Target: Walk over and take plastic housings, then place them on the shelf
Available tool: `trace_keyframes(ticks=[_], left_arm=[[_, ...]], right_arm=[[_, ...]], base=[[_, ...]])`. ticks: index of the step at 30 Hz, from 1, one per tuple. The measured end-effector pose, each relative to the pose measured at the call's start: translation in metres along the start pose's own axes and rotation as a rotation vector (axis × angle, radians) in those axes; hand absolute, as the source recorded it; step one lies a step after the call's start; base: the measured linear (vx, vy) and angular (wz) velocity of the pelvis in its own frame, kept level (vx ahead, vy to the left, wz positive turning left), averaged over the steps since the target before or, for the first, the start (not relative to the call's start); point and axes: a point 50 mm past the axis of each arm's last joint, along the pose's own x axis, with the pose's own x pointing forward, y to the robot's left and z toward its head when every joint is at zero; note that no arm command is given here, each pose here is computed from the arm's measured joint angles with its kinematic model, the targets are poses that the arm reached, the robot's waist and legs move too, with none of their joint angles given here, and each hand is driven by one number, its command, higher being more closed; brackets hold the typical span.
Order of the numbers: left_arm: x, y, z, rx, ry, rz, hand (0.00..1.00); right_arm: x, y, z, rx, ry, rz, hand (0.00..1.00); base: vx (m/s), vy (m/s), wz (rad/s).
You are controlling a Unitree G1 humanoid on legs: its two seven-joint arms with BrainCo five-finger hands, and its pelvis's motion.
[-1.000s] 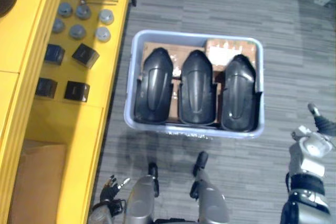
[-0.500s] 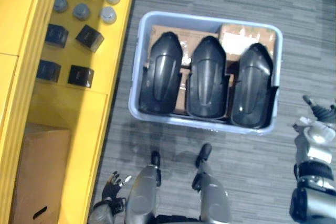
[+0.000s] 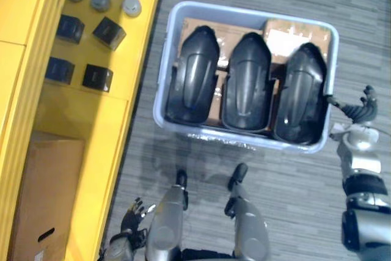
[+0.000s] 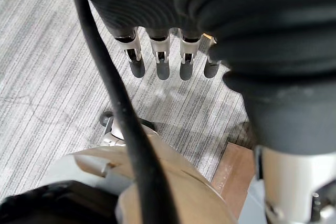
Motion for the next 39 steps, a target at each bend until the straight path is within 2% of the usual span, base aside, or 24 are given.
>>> trace_keyframes(ticks=[5,17,30,31,39], left_arm=[[0.0,0.001,-0.001,0.0,0.006,0.002,0.0],[0.0,0.002,-0.001,-0.023,0.004,0.008,0.0],[0.0,0.0,-0.001,-0.032,0.007,-0.007,0.0],[0.0,0.0,-0.001,-0.033,0.006,-0.008,0.0],[0.0,-0.001,0.0,-0.036,0.001,-0.005,0.0]], right_arm=[[-0.001,0.006,-0.005,-0.042,0.037,0.052,0.0],[0.002,0.008,-0.011,-0.073,0.114,0.044,0.0],[0.008,0.013,-0.004,-0.176,0.129,0.057,0.0],[0.01,0.011,-0.002,-0.182,0.127,0.051,1.0],[0.015,-0.002,0.001,-0.297,0.122,0.019,1.0]], base=[[-0.04,-0.008,0.02],[-0.01,-0.001,0.0],[0.0,0.0,0.0],[-0.02,-0.002,0.05],[-0.01,-0.011,0.06]])
